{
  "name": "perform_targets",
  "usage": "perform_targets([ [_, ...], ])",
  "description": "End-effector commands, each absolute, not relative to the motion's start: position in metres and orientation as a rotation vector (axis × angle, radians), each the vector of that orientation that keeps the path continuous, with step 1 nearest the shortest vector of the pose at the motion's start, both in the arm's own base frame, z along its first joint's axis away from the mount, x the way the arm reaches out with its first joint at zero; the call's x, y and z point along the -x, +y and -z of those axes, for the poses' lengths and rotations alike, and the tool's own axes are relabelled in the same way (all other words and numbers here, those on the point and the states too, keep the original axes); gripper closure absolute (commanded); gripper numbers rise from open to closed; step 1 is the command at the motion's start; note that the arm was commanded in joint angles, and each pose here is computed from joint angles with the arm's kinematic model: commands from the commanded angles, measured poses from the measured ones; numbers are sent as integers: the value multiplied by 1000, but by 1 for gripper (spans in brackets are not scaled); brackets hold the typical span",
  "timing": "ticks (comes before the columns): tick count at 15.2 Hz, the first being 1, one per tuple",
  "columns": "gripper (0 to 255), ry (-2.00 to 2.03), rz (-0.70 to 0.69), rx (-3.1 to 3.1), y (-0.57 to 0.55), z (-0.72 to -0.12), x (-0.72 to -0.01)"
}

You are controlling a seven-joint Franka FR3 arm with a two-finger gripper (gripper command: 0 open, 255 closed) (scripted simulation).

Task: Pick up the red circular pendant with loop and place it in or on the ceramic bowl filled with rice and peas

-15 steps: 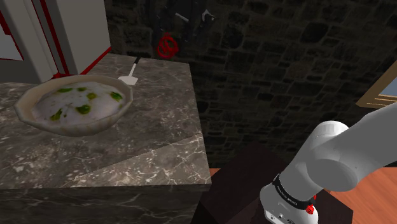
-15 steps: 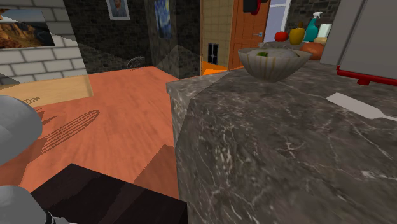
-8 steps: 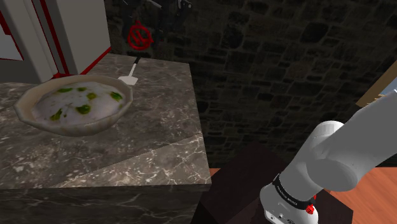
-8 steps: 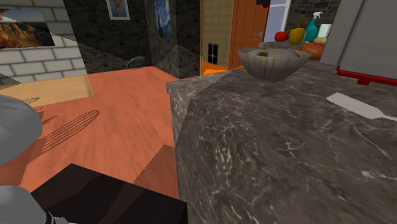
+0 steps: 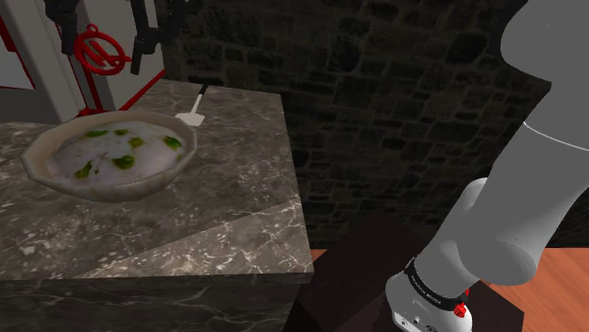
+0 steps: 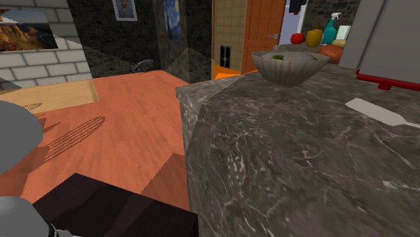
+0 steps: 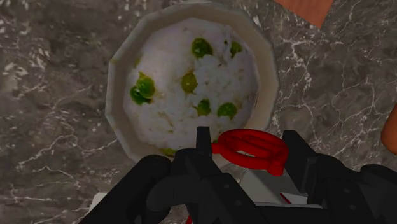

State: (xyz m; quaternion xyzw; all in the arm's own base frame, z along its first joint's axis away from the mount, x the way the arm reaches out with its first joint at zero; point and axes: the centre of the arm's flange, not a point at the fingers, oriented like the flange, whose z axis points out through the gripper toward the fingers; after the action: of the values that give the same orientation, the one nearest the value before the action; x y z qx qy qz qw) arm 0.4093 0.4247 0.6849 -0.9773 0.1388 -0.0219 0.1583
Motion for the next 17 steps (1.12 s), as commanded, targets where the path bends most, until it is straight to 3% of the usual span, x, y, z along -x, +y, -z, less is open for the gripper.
perform_targets([
  [1, 255, 402, 64, 2793, 432, -679, -412],
  [17, 255, 402, 64, 2793, 432, -619, -412],
])
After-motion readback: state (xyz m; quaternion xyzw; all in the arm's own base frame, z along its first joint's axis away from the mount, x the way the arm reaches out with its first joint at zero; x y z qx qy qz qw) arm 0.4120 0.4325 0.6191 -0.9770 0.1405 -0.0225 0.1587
